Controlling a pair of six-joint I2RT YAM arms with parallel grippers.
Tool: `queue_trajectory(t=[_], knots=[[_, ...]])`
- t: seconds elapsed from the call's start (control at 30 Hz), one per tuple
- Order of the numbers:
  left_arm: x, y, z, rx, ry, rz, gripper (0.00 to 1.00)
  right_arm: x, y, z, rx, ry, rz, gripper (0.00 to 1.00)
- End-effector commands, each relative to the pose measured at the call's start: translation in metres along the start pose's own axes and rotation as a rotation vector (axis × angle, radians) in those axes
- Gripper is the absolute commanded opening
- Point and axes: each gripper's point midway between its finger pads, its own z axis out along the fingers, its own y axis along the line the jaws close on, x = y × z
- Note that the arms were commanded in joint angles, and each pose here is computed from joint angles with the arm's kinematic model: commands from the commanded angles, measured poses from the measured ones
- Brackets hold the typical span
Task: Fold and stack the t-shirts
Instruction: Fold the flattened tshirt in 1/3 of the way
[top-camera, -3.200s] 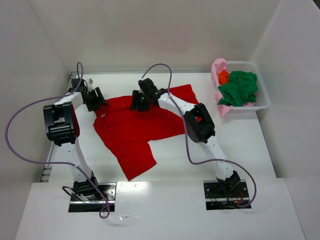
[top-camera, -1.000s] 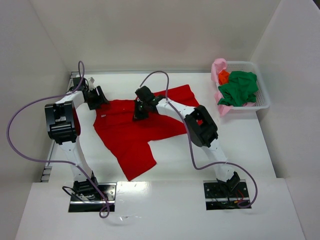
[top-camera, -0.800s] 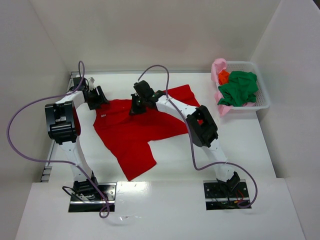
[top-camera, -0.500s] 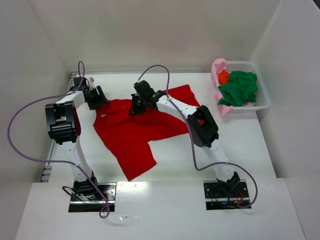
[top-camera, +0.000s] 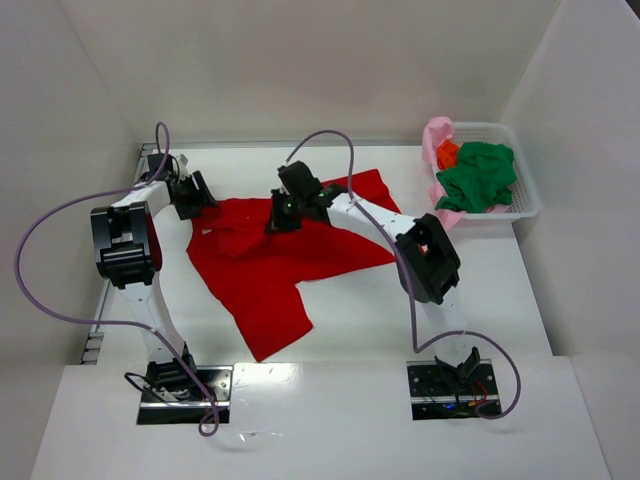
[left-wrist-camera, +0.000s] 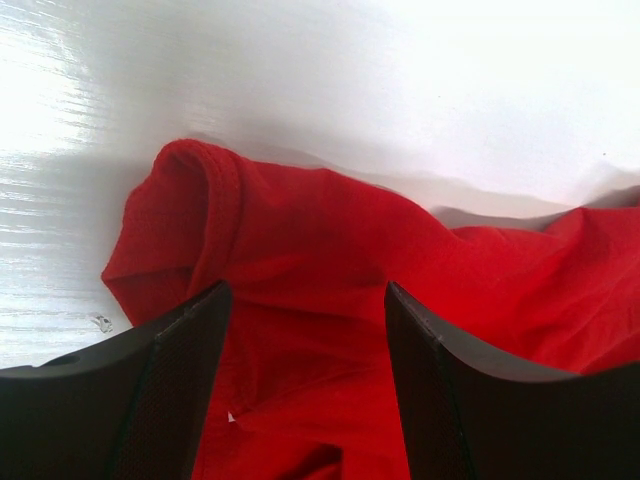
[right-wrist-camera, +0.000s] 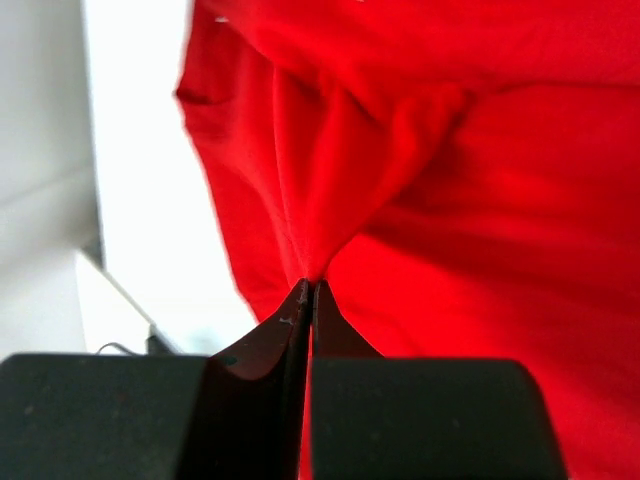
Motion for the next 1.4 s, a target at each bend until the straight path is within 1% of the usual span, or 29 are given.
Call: queue_trajectory(t=[0.0, 0.23, 0.3, 0.37, 0.4, 0.5, 0.67, 0.77, 0.93, 1.03, 1.07, 1.13, 1.2, 1.23, 1.27, 1.3, 1.33, 1.37], knots=[[0.013, 0.022, 0.013, -0.074, 0.042, -0.007, 0.72, -0.009, 0.037, -0.033, -0.103, -0.052, -0.009, 0.00], [0.013, 0.022, 0.013, -0.074, 0.042, -0.007, 0.72, 0.034, 0.007, -0.026, -0.055, 0.038, 0.020, 0.00], [0.013, 0.022, 0.013, -0.074, 0.042, -0.007, 0.72, 0.042, 0.009, -0.023, -0.063, 0.062, 0.017, 0.00], [0.013, 0.022, 0.013, -0.074, 0.042, -0.007, 0.72, 0.054, -0.003, -0.014, -0.038, 0.109, 0.022, 0.00], [0.013, 0.022, 0.013, -0.074, 0.042, -0.007, 0.72, 0.061, -0.001, -0.011, -0.042, 0.128, 0.009, 0.00], [0.013, 0.022, 0.013, -0.074, 0.042, -0.007, 0.72, 0.070, -0.002, -0.008, -0.039, 0.156, 0.009, 0.00], [0.013, 0.022, 0.013, -0.074, 0.042, -0.007, 0.72, 0.068, 0.001, -0.023, -0.036, 0.132, -0.007, 0.00], [0.009, 0.021, 0.013, -0.072, 0.034, -0.005, 0.72, 0.074, -0.004, -0.030, -0.025, 0.143, -0.003, 0.00], [0.009, 0.021, 0.013, -0.072, 0.034, -0.005, 0.72, 0.086, -0.022, -0.023, 0.028, 0.169, 0.002, 0.00], [0.009, 0.021, 0.013, -0.072, 0.034, -0.005, 0.72, 0.087, -0.037, -0.015, 0.083, 0.159, 0.006, 0.01], [0.009, 0.019, 0.013, -0.063, 0.036, -0.005, 0.72, 0.088, -0.042, -0.012, 0.109, 0.163, 0.010, 0.10], [0.009, 0.019, 0.013, -0.063, 0.036, -0.005, 0.72, 0.081, -0.043, -0.008, 0.123, 0.146, -0.006, 0.23], [0.009, 0.019, 0.013, -0.063, 0.036, -0.005, 0.72, 0.080, -0.042, -0.008, 0.129, 0.156, -0.023, 0.36], [0.009, 0.020, 0.013, -0.063, 0.036, 0.004, 0.72, 0.070, -0.033, -0.009, 0.109, 0.134, -0.030, 0.39], [0.012, 0.018, 0.012, -0.055, 0.049, 0.001, 0.72, 0.066, -0.033, -0.011, 0.125, 0.120, -0.032, 0.42], [0.012, 0.018, 0.012, -0.055, 0.049, 0.001, 0.72, 0.058, -0.024, -0.016, 0.106, 0.099, -0.038, 0.48], [0.013, 0.017, 0.012, -0.047, 0.052, 0.000, 0.72, 0.047, -0.015, -0.021, 0.099, 0.066, -0.045, 0.52], [0.013, 0.017, 0.012, -0.047, 0.052, 0.000, 0.72, 0.040, -0.008, -0.026, 0.084, 0.050, -0.049, 0.54]])
